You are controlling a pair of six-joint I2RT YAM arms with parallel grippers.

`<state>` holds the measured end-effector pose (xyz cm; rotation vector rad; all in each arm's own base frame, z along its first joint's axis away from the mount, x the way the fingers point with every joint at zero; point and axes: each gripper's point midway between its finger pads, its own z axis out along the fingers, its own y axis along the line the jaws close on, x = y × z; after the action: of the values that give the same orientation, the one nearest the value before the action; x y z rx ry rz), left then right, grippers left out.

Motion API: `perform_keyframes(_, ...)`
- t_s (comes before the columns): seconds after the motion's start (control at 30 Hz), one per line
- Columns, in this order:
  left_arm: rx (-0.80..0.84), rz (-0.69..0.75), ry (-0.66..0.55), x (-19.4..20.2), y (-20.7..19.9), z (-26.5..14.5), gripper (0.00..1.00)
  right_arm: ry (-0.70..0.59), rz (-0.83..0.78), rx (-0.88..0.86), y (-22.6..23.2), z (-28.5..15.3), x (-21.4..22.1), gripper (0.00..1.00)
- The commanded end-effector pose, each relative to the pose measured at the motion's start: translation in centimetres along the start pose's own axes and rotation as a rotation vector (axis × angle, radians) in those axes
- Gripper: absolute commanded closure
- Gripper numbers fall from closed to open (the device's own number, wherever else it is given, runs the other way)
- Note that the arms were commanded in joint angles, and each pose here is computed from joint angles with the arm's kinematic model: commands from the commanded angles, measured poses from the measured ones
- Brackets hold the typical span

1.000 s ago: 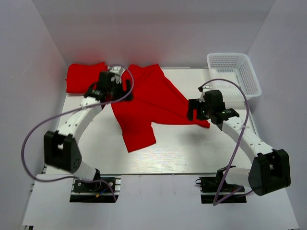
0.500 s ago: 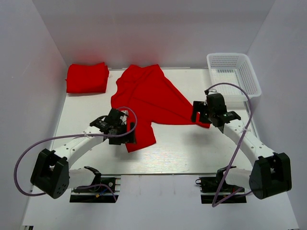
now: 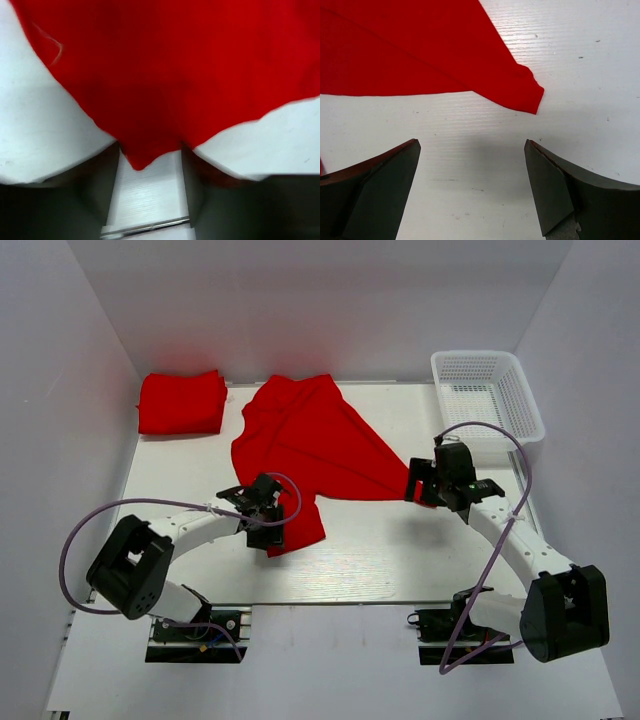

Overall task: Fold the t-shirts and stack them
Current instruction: Flatten the tshirt out

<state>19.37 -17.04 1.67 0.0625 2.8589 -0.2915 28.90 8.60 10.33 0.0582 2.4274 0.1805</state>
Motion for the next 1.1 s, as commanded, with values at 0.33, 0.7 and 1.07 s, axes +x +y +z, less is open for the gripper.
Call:
perform_keyframes(0.33, -0.122, -0.061, -0.122, -2.2, 1.9, -1.5, 1.0, 0.079, -0.122, 0.127, -3.4, 0.8, 0.7, 0.1)
perform_keyframes(0.7, -0.363, -0.067, -0.156, -4.1, 5.3, -4.1, 1.0, 0.163, -0.28, 0.202, -5.2, 2.9, 1.1, 0.1)
perform_keyframes(1.07, -0.364, -0.063, -0.122, -3.8, 5.2, -3.0, 1.0, 0.19, -0.317, 0.268, -6.0, 6.4, 0.5, 0.18)
